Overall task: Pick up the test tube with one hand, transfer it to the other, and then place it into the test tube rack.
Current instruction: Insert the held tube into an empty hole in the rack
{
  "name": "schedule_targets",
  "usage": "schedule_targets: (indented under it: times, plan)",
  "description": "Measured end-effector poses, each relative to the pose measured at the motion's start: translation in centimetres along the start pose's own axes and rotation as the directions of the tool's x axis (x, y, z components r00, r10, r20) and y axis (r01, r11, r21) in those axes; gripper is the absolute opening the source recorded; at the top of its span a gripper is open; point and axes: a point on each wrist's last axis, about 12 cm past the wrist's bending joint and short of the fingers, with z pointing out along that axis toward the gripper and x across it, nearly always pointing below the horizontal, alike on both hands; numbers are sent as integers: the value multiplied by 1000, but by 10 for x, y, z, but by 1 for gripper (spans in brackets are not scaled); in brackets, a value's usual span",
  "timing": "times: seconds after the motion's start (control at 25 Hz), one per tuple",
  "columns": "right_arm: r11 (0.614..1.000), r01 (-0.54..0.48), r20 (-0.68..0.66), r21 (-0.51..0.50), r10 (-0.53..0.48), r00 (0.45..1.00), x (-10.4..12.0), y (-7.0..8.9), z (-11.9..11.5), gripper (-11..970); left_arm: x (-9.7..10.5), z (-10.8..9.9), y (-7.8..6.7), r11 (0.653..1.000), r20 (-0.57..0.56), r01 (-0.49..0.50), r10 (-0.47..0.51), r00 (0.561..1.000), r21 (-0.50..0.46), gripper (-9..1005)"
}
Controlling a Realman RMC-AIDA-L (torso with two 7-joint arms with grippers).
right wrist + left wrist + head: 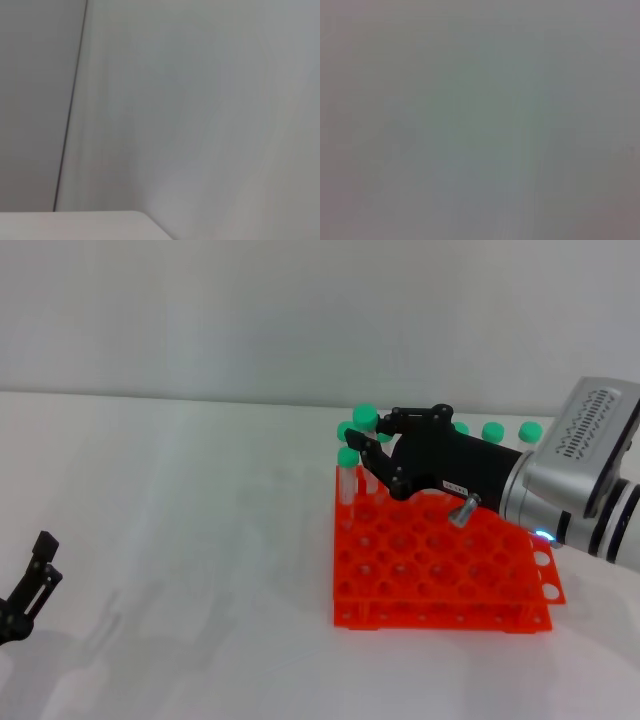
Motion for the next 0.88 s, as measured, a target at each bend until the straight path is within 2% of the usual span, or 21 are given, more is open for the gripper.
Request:
schedule_targets:
  times: [0.56, 0.88]
  plan:
    - [1000, -18, -71, 20, 19, 997, 8, 5, 7, 257, 0, 0, -1, 1000, 0, 3, -3, 1000, 0, 893]
    - [998, -30, -63, 52, 34, 997, 10, 4, 6, 265, 0, 0, -2, 1000, -1, 6, -6, 1000, 6, 893]
